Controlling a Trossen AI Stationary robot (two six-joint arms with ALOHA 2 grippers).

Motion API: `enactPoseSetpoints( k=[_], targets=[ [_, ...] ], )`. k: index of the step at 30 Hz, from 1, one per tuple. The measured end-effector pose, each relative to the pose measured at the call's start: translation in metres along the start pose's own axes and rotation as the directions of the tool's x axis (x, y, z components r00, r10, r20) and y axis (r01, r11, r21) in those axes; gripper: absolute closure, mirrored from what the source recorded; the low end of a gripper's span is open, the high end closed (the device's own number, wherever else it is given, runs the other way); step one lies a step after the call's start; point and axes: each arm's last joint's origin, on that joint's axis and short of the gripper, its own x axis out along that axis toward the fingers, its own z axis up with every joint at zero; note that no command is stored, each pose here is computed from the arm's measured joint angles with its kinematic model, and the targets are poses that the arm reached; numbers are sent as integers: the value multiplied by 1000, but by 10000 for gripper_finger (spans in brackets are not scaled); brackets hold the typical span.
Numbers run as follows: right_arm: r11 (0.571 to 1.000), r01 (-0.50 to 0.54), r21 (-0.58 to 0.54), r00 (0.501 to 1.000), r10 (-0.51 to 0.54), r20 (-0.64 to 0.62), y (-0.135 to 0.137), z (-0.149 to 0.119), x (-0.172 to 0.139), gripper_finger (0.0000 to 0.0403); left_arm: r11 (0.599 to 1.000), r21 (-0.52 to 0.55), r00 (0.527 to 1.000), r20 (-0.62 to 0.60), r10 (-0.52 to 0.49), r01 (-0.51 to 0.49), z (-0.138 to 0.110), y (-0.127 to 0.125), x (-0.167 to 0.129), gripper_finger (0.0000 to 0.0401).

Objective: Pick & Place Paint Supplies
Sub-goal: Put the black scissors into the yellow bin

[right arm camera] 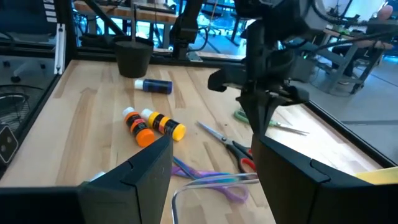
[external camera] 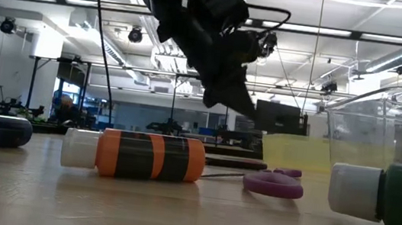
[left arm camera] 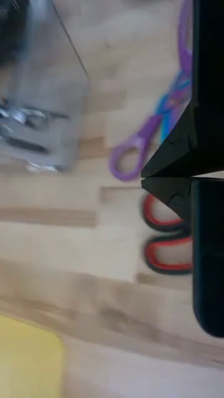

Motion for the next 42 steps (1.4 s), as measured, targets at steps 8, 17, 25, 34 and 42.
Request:
enactPoseSetpoints(
  k=[8, 17, 25, 34, 42],
  targets=[
    [1000, 3, -2, 1000, -3, 5, 0, 0, 0, 184, 993, -3, 987, -113, 114, -115, -12, -2, 1, 332],
    [1000, 3, 0, 1000, -3, 7, 0, 0, 0, 184, 975, 32, 954, -202, 220, -218, -21, -12, 1, 287],
    [1000, 2, 5, 1000, -2, 7, 0, 1, 0, 184, 869, 57, 835, -255, 488, -491, -29, -6, -3, 286],
    [1000, 2, 8, 1000, -2, 7, 0, 1, 0, 184, 798, -31, 731, -424, 534, -601, -44, 18, -16, 286],
    [1000, 1, 6, 1000, -1, 6, 1, 1, 0, 184, 821, -51, 729, -494, 474, -569, -64, 27, -15, 285]
  ],
)
